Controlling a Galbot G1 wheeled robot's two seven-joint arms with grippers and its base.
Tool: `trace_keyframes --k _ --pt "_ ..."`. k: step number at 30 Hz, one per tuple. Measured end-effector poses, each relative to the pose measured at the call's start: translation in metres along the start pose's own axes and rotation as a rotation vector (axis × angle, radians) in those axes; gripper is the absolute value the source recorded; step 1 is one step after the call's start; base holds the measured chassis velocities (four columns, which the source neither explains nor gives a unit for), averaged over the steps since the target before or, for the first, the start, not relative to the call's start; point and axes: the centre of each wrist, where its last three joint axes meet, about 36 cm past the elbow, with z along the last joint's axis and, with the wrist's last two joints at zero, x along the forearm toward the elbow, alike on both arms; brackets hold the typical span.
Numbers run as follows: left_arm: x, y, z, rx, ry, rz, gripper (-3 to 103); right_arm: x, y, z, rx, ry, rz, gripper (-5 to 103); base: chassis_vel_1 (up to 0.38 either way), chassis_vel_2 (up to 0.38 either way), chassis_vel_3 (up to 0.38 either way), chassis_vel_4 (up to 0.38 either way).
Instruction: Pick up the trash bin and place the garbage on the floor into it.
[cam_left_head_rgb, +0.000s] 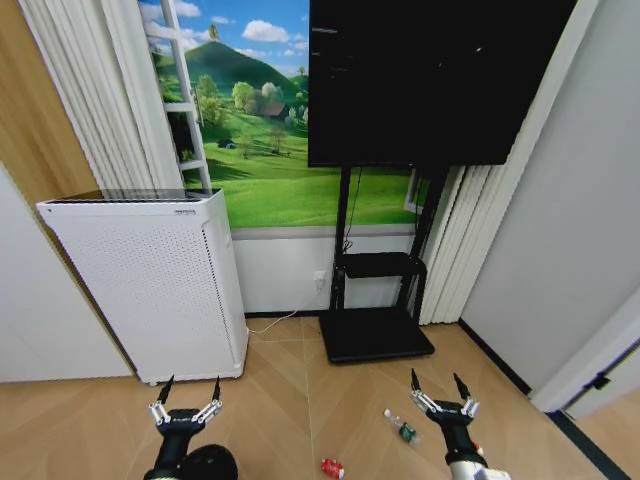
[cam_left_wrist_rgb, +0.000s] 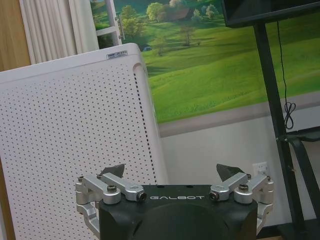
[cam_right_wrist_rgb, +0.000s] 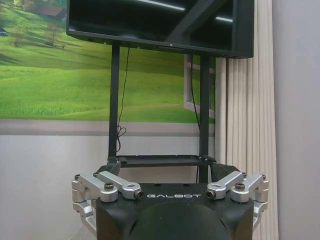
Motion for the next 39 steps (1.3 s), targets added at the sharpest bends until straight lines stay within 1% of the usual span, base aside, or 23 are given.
trace_keyframes --k 4,6,14,28,29,31,39 --pt "0.0001 -0.0022 0.0015 0.009 0.000 -0.002 100 0.0003 -0.0016 -0.0024 -0.002 -0.001 0.012 100 0.000 0.000 0.000 0.000" --pt "0.0013 -0.0050 0.0017 0.028 -0.002 -0.009 100 -0.0003 -0.0024 -0.0047 -0.017 0.000 0.029 100 0.000 0.000 0.000 0.000" --pt "0.0008 -0.0027 0.0026 0.058 -0.005 -0.025 100 -0.0004 0.0026 -0.0024 -0.034 0.009 0.032 100 0.000 0.000 0.000 0.000" --pt "0.0008 -0.0077 0.0028 0.070 0.005 -0.020 100 -0.0016 0.0025 -0.0044 -0.037 0.005 0.028 100 0.000 0.000 0.000 0.000" --pt "0.0006 -0.0082 0.0014 0.070 0.003 -0.019 103 -0.0018 0.0027 -0.0050 -0.035 0.002 0.025 100 0.000 0.000 0.000 0.000" --pt "0.0011 -0.0092 0.0009 0.072 0.004 -0.018 100 -0.0018 0.0032 -0.0053 -0.034 0.000 0.023 100 0.000 0.000 0.000 0.000" --pt "0.0019 -0.0095 0.0010 0.068 0.004 -0.017 98 -0.0011 0.0031 -0.0050 -0.031 0.001 0.022 100 0.000 0.000 0.000 0.000"
